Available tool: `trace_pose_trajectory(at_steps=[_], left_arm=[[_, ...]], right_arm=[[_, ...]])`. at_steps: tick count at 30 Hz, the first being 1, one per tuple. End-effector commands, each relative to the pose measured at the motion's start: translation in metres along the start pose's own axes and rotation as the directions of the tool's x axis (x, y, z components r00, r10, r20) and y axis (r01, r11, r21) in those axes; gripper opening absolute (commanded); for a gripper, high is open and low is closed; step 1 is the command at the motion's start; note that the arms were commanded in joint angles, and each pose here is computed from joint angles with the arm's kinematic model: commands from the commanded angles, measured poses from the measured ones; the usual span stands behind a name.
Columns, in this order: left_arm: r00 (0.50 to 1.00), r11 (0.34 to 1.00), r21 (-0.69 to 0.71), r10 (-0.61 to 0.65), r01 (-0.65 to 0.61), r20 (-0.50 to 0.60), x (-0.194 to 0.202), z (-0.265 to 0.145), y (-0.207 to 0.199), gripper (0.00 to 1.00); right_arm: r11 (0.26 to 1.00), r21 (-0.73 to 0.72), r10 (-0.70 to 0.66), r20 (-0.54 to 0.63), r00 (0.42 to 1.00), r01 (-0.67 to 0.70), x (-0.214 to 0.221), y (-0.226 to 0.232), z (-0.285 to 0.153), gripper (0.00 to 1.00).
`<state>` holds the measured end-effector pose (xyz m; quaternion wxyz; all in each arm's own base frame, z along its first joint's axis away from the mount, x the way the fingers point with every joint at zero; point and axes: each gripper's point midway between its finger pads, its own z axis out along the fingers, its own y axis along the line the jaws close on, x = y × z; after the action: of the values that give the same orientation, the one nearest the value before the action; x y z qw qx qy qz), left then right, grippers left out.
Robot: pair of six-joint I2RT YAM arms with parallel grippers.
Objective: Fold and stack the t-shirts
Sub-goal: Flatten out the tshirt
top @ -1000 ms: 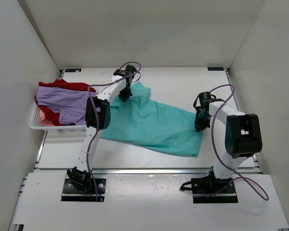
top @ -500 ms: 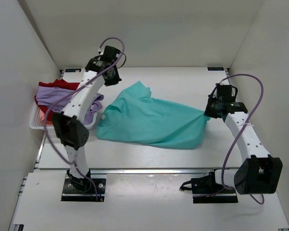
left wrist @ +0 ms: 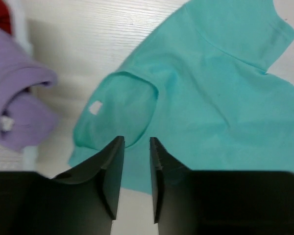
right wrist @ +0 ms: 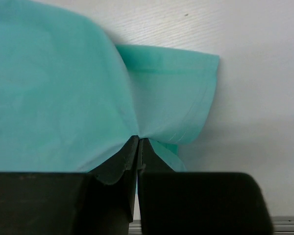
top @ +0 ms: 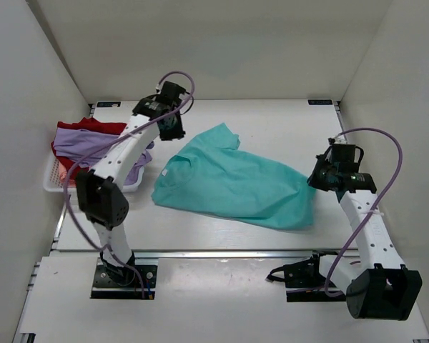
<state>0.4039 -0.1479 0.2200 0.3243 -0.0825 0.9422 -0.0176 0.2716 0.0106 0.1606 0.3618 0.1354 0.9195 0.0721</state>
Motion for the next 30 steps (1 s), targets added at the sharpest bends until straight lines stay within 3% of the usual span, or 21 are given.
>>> trace_pose_trajectory(at_steps=[1,5,8,11,21,30], left_arm=[[0.999,0.997,0.064,0.04,-0.041,0.03,-0.015,0.019,-0.038,0.41],[0.999,0.997,0.065,0.036,-0.037,0.013,-0.028,0.061,-0.059,0.51],[0.999,0.998,0.039,0.044,-0.044,-0.008,-0.027,0.093,-0.06,0.55],[0.998,0.999,0.012,0.048,-0.048,-0.051,-0.015,0.121,-0.057,0.56],[0.989,0.997,-0.061,0.044,-0.053,-0.14,0.013,0.181,-0.043,0.57],[0.973,0.995,-0.049,0.076,-0.089,-0.218,0.046,0.206,-0.052,0.6]], right_arm=[[0.999,-0.041,0.007,0.008,1.0,-0.007,-0.001,0.007,0.008,0.0],[0.999,-0.044,0.022,-0.02,1.0,-0.023,0.003,0.007,0.021,0.01],[0.999,-0.026,0.033,-0.046,0.998,-0.034,0.008,0.002,0.028,0.27],[0.999,0.025,0.037,-0.051,0.998,-0.035,0.009,-0.009,0.035,0.38],[0.954,0.276,0.155,-0.111,0.982,-0.119,0.022,-0.06,0.065,0.49],[0.937,0.338,0.146,-0.15,0.978,-0.088,0.007,-0.074,0.099,0.56]])
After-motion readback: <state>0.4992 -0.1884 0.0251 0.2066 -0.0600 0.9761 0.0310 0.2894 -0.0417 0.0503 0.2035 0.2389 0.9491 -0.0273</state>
